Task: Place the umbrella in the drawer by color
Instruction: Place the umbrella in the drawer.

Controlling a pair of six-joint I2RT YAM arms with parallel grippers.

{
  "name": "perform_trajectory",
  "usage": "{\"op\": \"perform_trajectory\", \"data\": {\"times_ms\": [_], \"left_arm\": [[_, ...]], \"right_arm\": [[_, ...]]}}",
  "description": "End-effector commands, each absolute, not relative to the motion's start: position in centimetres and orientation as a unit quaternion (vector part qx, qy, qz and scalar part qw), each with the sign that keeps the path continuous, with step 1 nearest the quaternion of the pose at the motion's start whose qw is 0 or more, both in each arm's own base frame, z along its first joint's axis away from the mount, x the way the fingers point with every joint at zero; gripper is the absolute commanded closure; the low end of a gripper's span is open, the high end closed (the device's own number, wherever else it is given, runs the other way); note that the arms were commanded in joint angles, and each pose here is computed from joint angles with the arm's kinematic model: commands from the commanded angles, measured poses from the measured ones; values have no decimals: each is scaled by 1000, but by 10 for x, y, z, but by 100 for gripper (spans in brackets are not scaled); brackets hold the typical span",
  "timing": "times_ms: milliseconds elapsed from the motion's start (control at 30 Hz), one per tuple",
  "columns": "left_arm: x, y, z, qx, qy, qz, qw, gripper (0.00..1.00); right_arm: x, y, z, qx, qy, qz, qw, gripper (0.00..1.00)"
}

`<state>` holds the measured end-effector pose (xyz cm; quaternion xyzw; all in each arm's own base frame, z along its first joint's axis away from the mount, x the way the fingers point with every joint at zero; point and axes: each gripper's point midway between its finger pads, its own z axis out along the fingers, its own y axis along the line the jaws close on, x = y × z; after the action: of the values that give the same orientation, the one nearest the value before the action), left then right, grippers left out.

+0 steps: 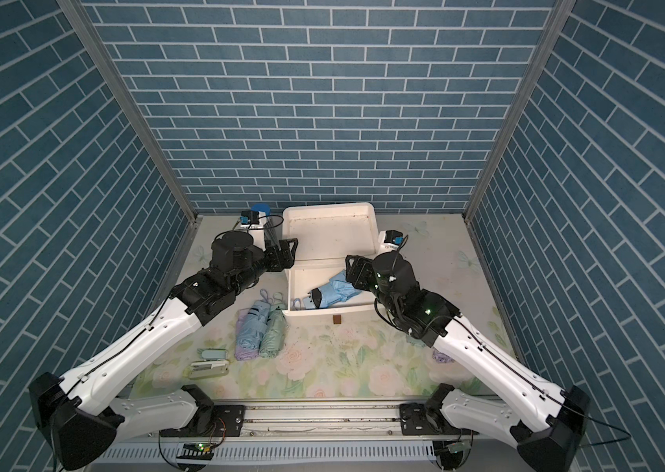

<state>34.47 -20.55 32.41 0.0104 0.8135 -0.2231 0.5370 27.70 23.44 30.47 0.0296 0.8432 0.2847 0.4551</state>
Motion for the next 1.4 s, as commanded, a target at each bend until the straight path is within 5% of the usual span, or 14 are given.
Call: {"op": "perform_trajectory", "data": {"times_ms": [0, 167, 400, 767, 967, 1367], "left_arm": [[343, -192, 339, -2, 802, -210, 559, 15], [343, -173, 337, -35, 802, -198, 562, 18], [343, -160, 320, -41, 814, -232, 530, 17], [347, -157, 306, -35, 832, -201, 516, 18], [346, -159, 301, -29, 837, -202, 508, 18], [321, -103, 270, -112, 849, -118, 503, 20]], "right_arm": [[269, 226, 277, -45, 890, 189, 412, 51], [267, 244, 262, -93, 901, 187, 379, 68], [264, 251, 237, -114, 907, 185, 362, 71], [236, 260, 247, -197, 899, 173, 352, 47], [225, 273, 228, -244, 905, 166, 307, 46], [249, 279, 219, -222, 908, 125, 333, 49]]}}
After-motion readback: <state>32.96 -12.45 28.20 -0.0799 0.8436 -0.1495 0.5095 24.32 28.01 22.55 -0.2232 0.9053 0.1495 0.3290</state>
